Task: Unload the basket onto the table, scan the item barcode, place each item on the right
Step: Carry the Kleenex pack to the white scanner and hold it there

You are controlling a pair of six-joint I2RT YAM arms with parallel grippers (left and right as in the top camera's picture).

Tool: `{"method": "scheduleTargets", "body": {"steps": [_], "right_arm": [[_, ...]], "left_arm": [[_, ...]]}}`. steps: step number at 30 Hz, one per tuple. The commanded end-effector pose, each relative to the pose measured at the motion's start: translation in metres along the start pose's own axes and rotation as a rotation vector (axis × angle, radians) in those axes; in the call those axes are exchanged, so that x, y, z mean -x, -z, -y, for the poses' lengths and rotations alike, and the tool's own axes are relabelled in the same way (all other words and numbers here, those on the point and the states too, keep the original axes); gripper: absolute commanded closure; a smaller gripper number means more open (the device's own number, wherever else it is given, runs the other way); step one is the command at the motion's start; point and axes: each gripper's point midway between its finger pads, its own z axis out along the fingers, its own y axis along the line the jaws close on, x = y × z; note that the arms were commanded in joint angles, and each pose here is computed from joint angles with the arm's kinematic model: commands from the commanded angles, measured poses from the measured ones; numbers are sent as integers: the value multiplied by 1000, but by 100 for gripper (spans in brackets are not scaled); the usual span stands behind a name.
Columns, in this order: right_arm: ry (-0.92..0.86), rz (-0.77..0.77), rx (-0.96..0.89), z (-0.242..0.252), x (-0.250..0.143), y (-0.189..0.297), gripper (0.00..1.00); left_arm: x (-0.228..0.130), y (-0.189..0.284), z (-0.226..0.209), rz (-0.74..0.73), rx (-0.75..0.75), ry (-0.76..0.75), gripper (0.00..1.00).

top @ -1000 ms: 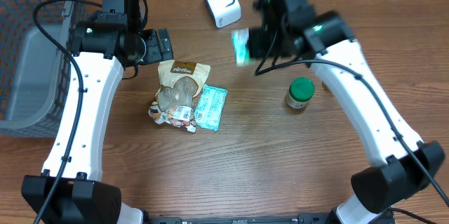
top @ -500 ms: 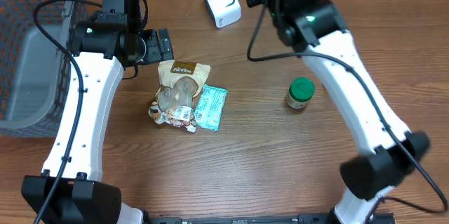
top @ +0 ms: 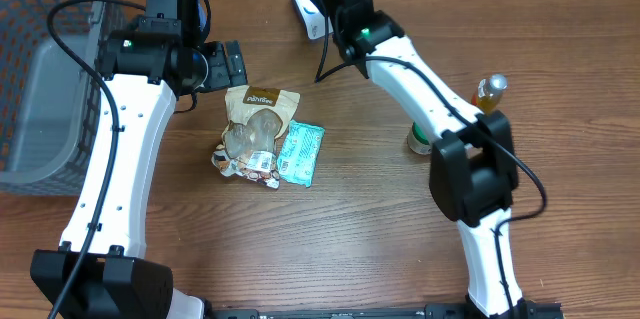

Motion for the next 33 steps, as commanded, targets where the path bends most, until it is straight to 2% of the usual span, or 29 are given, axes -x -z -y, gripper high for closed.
{"method": "scheduleTargets", "body": {"steps": [1,11,16,28,33], "right_arm": [[115,-7,-27,-9,-11,-14,96],[334,-47,-48,-31,-48,-42,96],[403,-48,-48,-36,-55,-47,96],[349,-70,-46,-42,-67,-52,96],[343,-110,-121,-26,-67,-48,96]], "left_arm": [[3,1,3,7,-11,5,0],[3,1,3,8,-11,5,0],[3,1,3,7,-11,5,0],[3,1,3,7,-11,5,0],[3,1,3,7,-11,5,0]]}}
